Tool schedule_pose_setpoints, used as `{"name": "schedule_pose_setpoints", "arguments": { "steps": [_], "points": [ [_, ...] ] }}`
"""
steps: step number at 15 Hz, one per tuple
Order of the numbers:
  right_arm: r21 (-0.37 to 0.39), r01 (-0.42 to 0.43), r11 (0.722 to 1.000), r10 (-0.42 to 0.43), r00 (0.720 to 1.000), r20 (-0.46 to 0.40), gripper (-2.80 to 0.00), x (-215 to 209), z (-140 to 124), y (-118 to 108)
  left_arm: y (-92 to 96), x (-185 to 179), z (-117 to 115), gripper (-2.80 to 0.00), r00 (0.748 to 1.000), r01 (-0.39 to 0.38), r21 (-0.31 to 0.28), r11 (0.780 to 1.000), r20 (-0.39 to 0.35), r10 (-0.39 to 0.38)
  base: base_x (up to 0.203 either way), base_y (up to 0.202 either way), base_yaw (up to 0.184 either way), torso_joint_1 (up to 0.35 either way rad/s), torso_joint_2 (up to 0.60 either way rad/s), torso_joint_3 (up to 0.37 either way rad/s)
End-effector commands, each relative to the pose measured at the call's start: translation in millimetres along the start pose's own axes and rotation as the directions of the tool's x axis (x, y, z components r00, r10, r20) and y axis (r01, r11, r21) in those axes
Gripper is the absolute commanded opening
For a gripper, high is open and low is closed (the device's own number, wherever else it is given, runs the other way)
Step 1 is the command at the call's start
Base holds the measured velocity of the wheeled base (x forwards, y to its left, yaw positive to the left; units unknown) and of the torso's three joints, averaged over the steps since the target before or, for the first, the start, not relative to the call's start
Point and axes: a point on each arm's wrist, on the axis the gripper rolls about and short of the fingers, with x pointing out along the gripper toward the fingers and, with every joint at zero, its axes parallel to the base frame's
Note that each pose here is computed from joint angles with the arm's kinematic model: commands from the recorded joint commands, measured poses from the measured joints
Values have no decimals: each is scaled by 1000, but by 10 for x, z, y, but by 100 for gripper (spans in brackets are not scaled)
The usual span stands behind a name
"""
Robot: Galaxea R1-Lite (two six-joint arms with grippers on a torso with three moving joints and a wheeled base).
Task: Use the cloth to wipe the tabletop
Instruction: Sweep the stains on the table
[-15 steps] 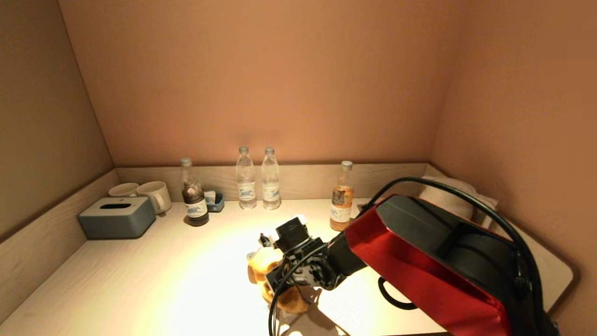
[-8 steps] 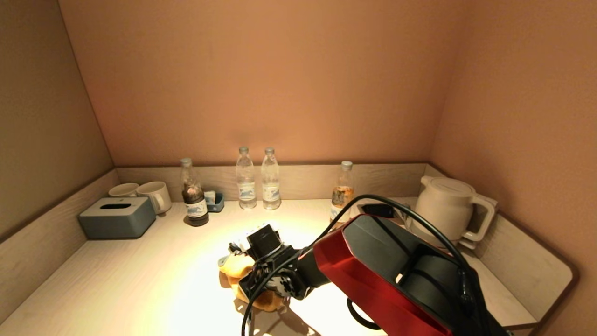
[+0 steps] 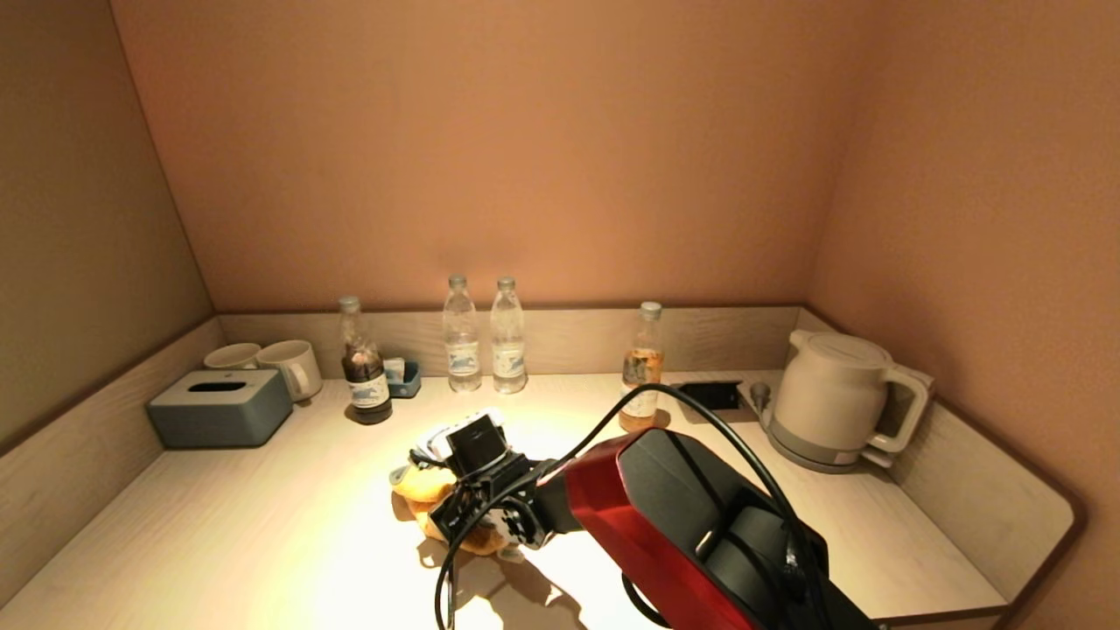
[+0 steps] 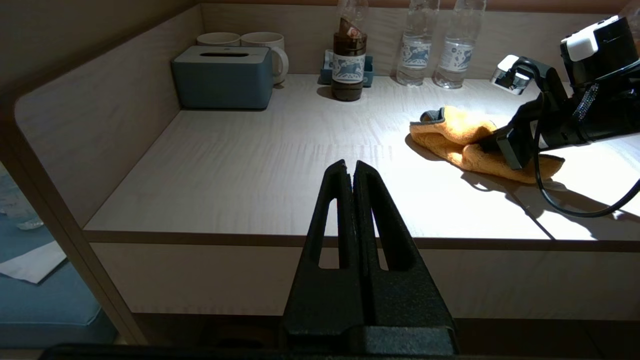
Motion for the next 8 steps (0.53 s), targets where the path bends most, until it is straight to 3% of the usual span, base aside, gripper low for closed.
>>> {"name": "schedule_pose_setpoints", "arguments": {
  "steps": [1,2,4,5,7,8],
  "points": [
    [-46,41,998,-41,999,0,-280,104,-104,-144,0,0,1,-280,1000,-1,0,1000,1,1,0,0,0,0,0,0],
    [-34,66,997,-66,998,-2,-280,107,-126,-270,0,0,1,-280,1000,-1,0,1000,1,1,0,0,0,0,0,0],
    [-33,68,997,-69,998,-2,-280,107,-128,-275,0,0,1,-280,1000,-1,0,1000,1,1,0,0,0,0,0,0],
    [-22,94,995,-94,996,-8,-280,103,-153,-410,0,0,1,-280,1000,-1,0,1000,1,1,0,0,0,0,0,0],
    [41,198,979,-196,980,-40,-280,57,-296,-975,0,0,1,-280,1000,-1,0,1000,1,1,0,0,0,0,0,0],
    [53,220,974,-218,975,-50,-280,39,-325,-1066,0,0,1,-280,1000,-1,0,1000,1,1,0,0,0,0,0,0]
  ]
}}
